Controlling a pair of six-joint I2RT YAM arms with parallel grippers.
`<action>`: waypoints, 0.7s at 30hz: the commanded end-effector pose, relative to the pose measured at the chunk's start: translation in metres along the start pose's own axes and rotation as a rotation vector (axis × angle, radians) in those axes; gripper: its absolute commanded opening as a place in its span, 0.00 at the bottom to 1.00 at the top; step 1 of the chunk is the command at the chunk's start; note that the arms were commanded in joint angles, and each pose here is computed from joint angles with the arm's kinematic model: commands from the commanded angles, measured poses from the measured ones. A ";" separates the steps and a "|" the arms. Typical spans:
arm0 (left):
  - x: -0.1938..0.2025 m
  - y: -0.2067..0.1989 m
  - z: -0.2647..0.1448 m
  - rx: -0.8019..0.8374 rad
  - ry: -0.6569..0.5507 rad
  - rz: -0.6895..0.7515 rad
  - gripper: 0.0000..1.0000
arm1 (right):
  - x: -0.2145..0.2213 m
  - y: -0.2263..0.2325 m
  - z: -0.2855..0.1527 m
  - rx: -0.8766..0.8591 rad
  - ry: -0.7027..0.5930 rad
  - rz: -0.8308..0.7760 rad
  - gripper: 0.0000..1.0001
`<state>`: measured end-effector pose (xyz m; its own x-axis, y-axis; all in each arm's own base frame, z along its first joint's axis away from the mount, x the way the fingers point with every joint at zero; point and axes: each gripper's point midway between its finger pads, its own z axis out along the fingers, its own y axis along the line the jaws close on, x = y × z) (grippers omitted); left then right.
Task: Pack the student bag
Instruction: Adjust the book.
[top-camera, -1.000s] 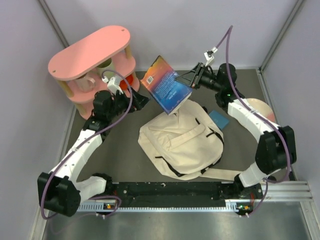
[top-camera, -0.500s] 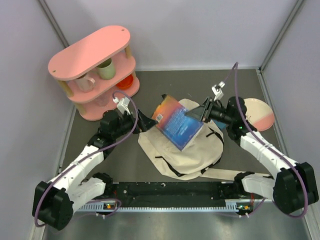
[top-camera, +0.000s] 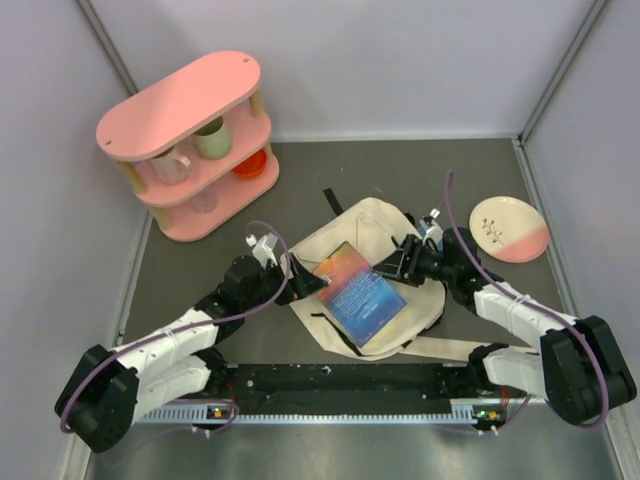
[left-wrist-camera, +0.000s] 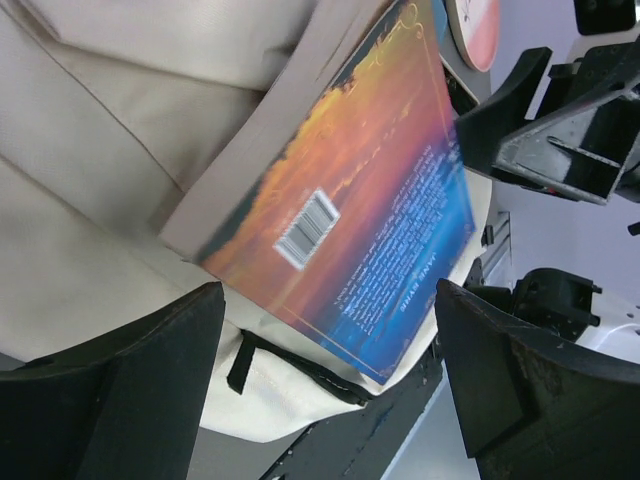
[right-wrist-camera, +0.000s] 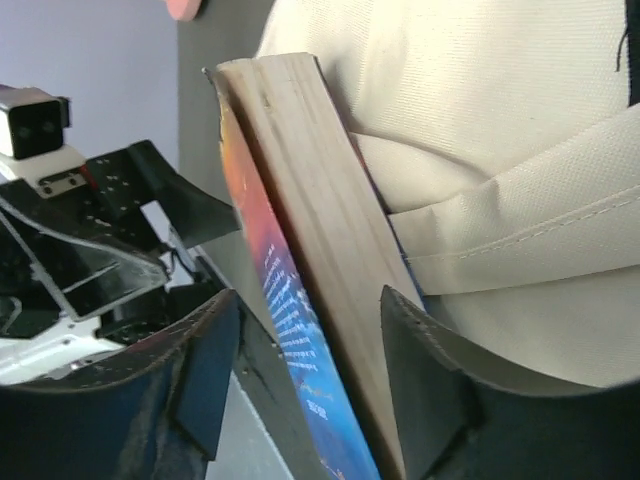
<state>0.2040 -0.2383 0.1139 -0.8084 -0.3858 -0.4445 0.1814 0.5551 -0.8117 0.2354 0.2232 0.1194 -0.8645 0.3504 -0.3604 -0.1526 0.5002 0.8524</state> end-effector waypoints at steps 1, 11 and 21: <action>-0.006 -0.017 0.010 0.055 -0.045 0.014 0.90 | 0.001 -0.015 -0.002 0.102 0.015 -0.107 0.61; 0.024 -0.015 0.030 0.047 0.053 0.001 0.90 | 0.010 -0.024 -0.001 0.133 0.102 -0.213 0.72; 0.008 -0.060 0.039 0.170 0.009 0.056 0.85 | 0.034 -0.015 0.007 0.058 0.193 -0.211 0.59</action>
<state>0.1895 -0.2812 0.0875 -0.8635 -0.3116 -0.3967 0.1834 0.5386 -0.8224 0.2160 0.2161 0.0762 -0.9056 0.1274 -0.4046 -0.2280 0.6579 0.7177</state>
